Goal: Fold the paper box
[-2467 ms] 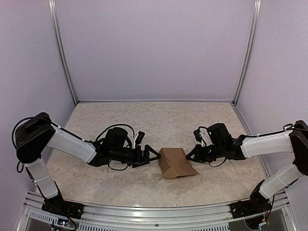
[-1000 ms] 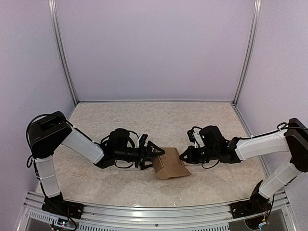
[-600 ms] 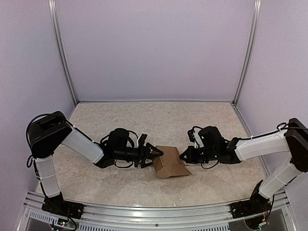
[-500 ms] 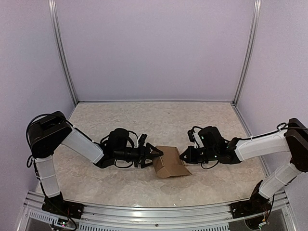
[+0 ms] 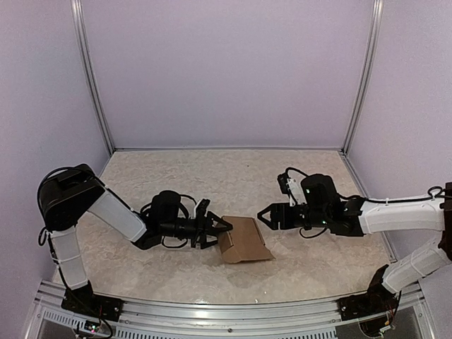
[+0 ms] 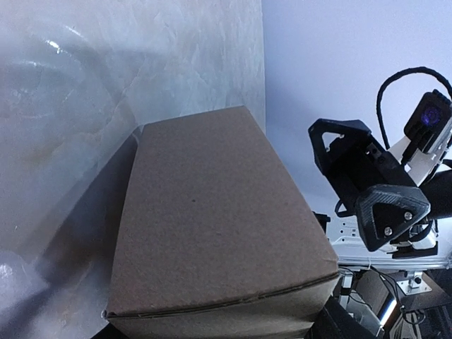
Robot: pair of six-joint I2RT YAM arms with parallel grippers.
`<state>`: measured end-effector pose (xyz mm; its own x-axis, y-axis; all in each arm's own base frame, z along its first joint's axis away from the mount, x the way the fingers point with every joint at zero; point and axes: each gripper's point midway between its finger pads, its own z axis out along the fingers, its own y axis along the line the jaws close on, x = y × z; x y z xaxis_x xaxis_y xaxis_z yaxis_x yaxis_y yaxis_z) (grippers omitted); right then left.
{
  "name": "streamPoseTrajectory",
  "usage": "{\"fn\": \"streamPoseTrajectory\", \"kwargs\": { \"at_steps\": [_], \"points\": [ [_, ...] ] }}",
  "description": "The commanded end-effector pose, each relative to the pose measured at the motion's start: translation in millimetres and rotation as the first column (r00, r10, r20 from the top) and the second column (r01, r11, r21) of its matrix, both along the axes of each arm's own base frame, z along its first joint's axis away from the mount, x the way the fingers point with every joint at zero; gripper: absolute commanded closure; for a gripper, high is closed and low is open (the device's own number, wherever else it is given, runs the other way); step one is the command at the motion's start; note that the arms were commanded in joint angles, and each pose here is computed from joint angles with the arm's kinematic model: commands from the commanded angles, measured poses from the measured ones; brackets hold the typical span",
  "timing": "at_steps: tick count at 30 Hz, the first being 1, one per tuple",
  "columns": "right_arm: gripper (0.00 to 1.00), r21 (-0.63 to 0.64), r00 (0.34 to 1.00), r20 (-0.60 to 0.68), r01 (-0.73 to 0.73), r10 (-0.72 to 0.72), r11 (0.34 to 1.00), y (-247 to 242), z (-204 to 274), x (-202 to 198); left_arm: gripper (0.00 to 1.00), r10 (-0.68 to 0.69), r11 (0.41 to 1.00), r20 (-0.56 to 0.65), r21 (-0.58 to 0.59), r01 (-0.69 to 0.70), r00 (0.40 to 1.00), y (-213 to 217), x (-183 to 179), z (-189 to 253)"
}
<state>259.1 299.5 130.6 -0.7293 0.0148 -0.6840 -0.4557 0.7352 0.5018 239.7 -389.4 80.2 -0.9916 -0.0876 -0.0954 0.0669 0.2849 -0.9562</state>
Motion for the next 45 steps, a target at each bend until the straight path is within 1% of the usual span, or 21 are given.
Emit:
{"fn": "streamPoseTrajectory", "kwargs": {
  "at_steps": [1,4,5,6,10,16,20,22,25,29,33,37,41,45],
  "points": [
    [0.23,-0.043,0.984,0.148,-0.095,0.100,0.995,4.4,35.1,-2.2,0.90,-0.033,0.993,0.039,-0.109,0.037,0.999,11.5,-5.3,32.6],
    [0.04,-0.058,0.958,0.242,-0.142,0.152,0.988,6.9,57.6,-3.3,0.93,-0.058,0.987,0.053,-0.145,0.065,0.997,19.8,-9.3,44.2],
    [0.01,-0.063,0.948,0.275,-0.152,0.163,0.986,7.2,64.6,-2.8,0.96,-0.078,0.985,0.057,-0.150,0.086,0.995,21.2,-11.9,46.5],
    [0.01,-0.072,0.937,0.303,-0.158,0.172,0.985,7.4,70.6,-2.1,0.99,-0.095,0.982,0.066,-0.161,0.104,0.993,22.9,-15.0,50.2],
    [0.00,-0.106,0.885,0.406,-0.203,0.229,0.973,12.9,93.7,-0.7,1.00,-0.122,0.970,0.092,-0.200,0.138,0.988,30.9,-22.9,63.8],
    [0.00,-0.179,0.746,0.584,-0.268,0.322,0.946,18.5,124.3,-5.7,1.00,-0.122,0.930,0.142,-0.328,0.163,0.982,50.7,-31.0,105.2],
    [0.01,-0.232,0.597,0.700,-0.329,0.392,0.915,20.9,142.8,-20.8,1.00,-0.141,0.911,0.137,-0.369,0.183,0.980,61.4,-37.2,118.8],
    [0.00,-0.273,0.498,0.745,-0.379,0.444,0.884,24.3,149.3,-33.5,1.00,-0.156,0.904,0.141,-0.378,0.199,0.978,65.1,-41.9,122.9],
    [0.00,-0.359,0.348,0.787,-0.414,0.510,0.836,26.1,150.1,-49.2,1.00,-0.154,0.885,0.166,-0.415,0.211,0.974,71.7,-47.5,136.2],
    [0.00,-0.521,0.136,0.782,-0.392,0.608,0.758,26.4,139.2,-66.8,1.00,-0.175,0.871,0.164,-0.434,0.231,0.971,73.1,-53.4,145.1],
    [0.00,-0.645,-0.007,0.737,-0.309,0.676,0.699,27.2,128.7,-74.3,1.00,-0.182,0.860,0.190,-0.445,0.250,0.965,75.4,-58.5,156.7],
    [0.00,-0.701,-0.090,0.708,-0.213,0.701,0.681,31.6,123.2,-83.7,1.00,-0.196,0.840,0.232,-0.461,0.285,0.953,80.3,-68.0,175.6],
    [0.00,-0.696,-0.180,0.715,-0.094,0.676,0.712,35.6,128.2,-97.8,1.00,-0.199,0.820,0.285,-0.476,0.319,0.938,88.4,-80.8,195.7],
    [0.00,-0.682,-0.279,0.694,0.039,0.663,0.730,45.4,138.2,-112.2,1.00,-0.204,0.799,0.329,-0.488,0.351,0.922,94.0,-91.5,213.3]
  ]
}}
